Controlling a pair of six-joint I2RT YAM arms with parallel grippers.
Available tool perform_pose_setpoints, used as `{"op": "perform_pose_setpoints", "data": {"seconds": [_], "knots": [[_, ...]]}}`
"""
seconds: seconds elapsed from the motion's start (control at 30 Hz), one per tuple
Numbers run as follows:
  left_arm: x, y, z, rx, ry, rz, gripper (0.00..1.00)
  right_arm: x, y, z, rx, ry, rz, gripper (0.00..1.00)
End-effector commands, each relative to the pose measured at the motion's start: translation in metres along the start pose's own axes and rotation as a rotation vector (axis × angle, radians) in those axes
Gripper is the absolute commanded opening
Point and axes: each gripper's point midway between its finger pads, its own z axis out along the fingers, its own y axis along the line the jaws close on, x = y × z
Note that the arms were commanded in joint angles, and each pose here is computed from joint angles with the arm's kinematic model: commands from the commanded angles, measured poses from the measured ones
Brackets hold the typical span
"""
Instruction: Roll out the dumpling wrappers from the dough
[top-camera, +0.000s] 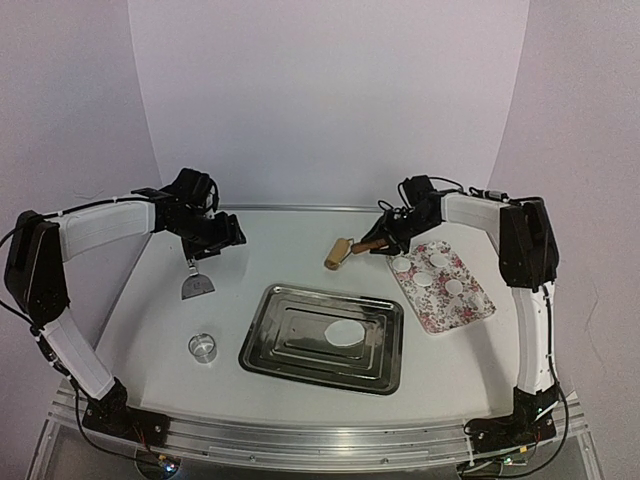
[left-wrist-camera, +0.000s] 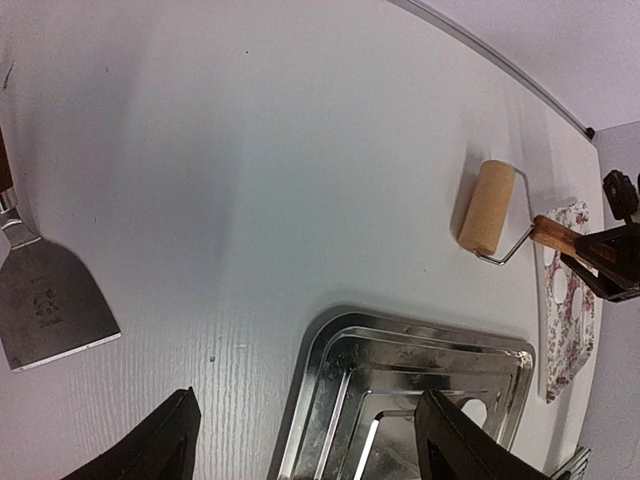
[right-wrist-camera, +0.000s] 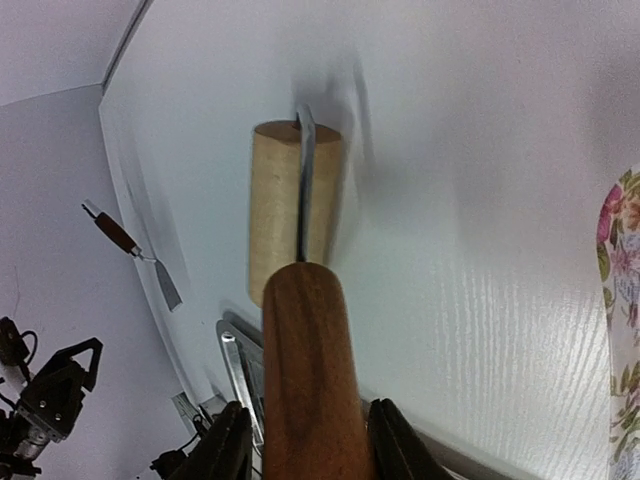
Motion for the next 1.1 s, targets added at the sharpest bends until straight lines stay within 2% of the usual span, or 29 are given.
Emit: {"op": "perform_pose_setpoints", "data": {"seconds": [0.0, 0.23, 0.37, 0.6, 0.83, 0.93, 1.07], "knots": [[-0.007, -0.003, -0.008, 0.011, -0.016, -0.003, 0.75, 0.007, -0.013, -0.004, 0.045, -0.011, -0.056, 0.51], [-0.005, -0.001, -0.006, 0.007, -0.009, -0.005, 0.75, 0.022, -0.023, -0.009, 0.087, 0.022, -0.125, 0.64], [-0.004, 0.004, -0.004, -0.002, 0.006, -0.025, 0.76, 0.031, -0.031, -0.019, 0.182, 0.032, -0.203, 0.69], [-0.005, 0.016, -0.007, -0.016, 0.009, -0.077, 0.76, 0.050, -0.059, -0.048, 0.427, 0.045, -0.340, 0.74], [-0.006, 0.032, -0.015, -0.027, 0.008, -0.121, 0.76, 0.054, -0.059, -0.076, 0.492, -0.001, -0.407, 0.76], [0.006, 0.041, -0.023, -0.052, 0.024, -0.133, 0.76, 0.055, -0.055, -0.091, 0.509, -0.039, -0.418, 0.77], [0.059, 0.094, -0.026, -0.269, 0.147, -0.220, 0.75, 0.055, -0.046, -0.109, 0.495, -0.113, -0.343, 0.84]]}}
